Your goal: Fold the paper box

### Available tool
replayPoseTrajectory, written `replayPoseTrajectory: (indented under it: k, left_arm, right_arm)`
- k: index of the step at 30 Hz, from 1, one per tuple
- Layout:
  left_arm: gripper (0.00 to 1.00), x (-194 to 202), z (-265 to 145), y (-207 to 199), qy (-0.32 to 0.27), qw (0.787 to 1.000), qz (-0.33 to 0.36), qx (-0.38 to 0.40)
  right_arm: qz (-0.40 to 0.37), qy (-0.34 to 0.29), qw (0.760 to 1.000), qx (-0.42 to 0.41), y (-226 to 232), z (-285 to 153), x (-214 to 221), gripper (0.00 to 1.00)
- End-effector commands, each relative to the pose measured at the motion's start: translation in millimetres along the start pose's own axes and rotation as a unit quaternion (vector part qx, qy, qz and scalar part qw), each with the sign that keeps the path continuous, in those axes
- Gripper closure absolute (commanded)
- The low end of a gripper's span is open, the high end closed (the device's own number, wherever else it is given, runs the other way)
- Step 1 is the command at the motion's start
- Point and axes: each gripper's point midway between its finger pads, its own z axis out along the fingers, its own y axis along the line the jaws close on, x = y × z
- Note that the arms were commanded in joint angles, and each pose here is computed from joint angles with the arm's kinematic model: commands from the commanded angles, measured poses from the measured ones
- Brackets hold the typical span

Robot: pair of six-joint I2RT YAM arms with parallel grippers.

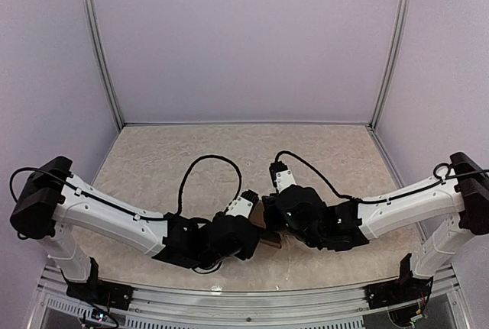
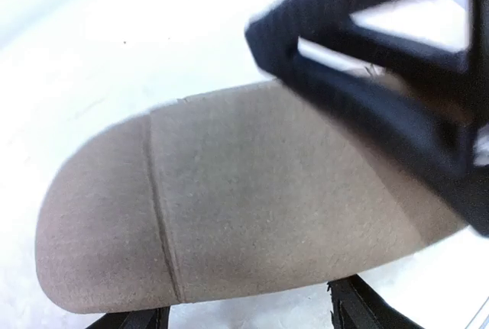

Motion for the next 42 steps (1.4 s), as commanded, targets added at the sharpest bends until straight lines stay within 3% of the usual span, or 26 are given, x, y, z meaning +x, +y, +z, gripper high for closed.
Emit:
replayPoseTrajectory:
  k: [1, 17, 22, 28, 36, 42]
  left_arm:
    - [0.27, -5.0, -15.3, -5.3, 0.003, 0.999, 0.002, 0.039]
    - [0.25, -50.9, -47.9, 29.3, -0.021, 0.997, -0.03, 0.064]
    - [0.38, -46.6, -37.6, 45.8, -0.005, 0.995, -0.073, 0.065]
    - [0.63, -21.1, -25.9, 66.1, 0.033, 0.994, -0.097, 0.04]
    - [0.91, -0.3, -14.4, 53.6, 0.063, 0.985, -0.134, 0.091]
    - [0.92, -3.5, -12.2, 31.4, 0.061, 0.974, -0.156, 0.155]
  right_arm:
    - [-0.042, 0.071, 0.996, 0.031, -23.7, 5.4, 54.0, 0.79]
    - [-0.036, 0.057, 0.998, 0.015, -17.7, 0.4, 38.8, 0.8]
    - [-0.033, 0.06, 0.998, 0.013, -17.7, -0.1, 42.1, 0.8]
    - [-0.032, 0.055, 0.998, 0.013, -17.6, -1.6, 37.7, 0.8]
    - [-0.028, 0.051, 0.998, 0.012, -17.8, -3.7, 33.9, 0.8]
    - [-0.028, 0.051, 0.998, 0.013, -18.7, -4.7, 33.0, 0.8]
